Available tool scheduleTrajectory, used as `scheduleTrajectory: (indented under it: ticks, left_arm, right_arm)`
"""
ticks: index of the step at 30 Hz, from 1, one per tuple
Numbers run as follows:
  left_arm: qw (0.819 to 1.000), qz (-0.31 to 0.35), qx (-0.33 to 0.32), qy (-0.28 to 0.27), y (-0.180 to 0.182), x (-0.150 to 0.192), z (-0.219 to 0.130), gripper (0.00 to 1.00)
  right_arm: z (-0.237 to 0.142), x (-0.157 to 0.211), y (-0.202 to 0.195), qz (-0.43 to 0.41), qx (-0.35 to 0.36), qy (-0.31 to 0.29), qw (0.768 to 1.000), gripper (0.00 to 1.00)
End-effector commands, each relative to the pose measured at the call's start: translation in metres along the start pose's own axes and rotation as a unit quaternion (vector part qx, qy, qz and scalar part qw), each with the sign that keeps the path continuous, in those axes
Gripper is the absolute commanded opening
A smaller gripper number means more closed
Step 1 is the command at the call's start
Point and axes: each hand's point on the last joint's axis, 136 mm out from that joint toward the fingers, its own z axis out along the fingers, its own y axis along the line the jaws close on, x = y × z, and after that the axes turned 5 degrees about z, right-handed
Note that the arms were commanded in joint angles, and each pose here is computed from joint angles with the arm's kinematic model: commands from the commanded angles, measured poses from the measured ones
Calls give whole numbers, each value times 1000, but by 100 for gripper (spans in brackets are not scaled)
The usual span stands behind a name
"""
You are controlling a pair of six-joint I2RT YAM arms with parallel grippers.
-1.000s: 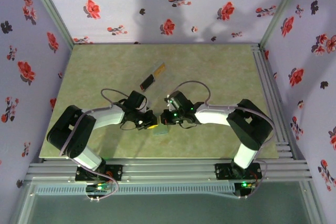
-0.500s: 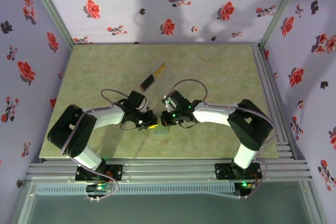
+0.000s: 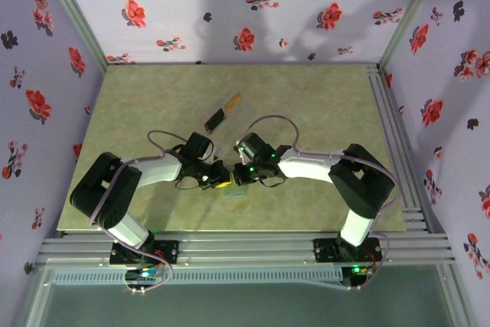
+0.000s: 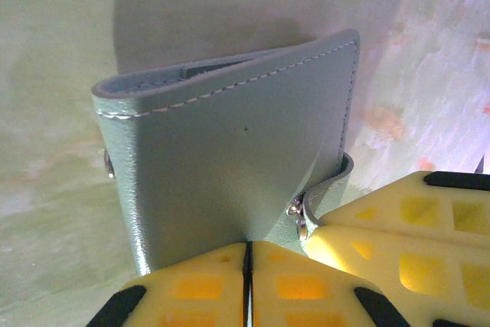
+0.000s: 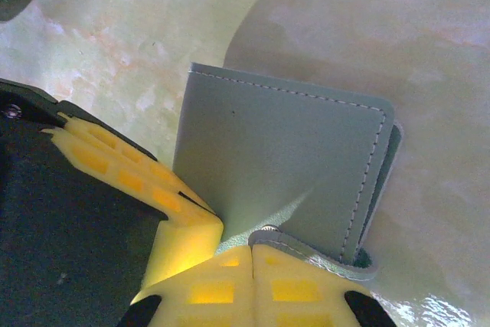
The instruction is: Put the credit cards into the card holder
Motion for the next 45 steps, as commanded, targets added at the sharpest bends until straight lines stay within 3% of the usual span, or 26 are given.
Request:
scheduleTrajectory:
  ticks: [1,13,26,45]
  left_arm:
    - [1000,-17,-23,7,19,6,8,12]
    - [1000,-18,-21,9,21,10,8,12]
    - [1000,-18,-16,10,19,9,9,12]
    - [1000,-22,-16,11,22,9,8,11]
  right_arm:
    - [2,-1,-14,-1,40,-6,999,0]
    - [-18,-14,-6,-13,44,-39,998,0]
    - [9,-6,-1,-1,27,-12,1000,0]
    - [-1,-4,7,-2,10,-11,1000,0]
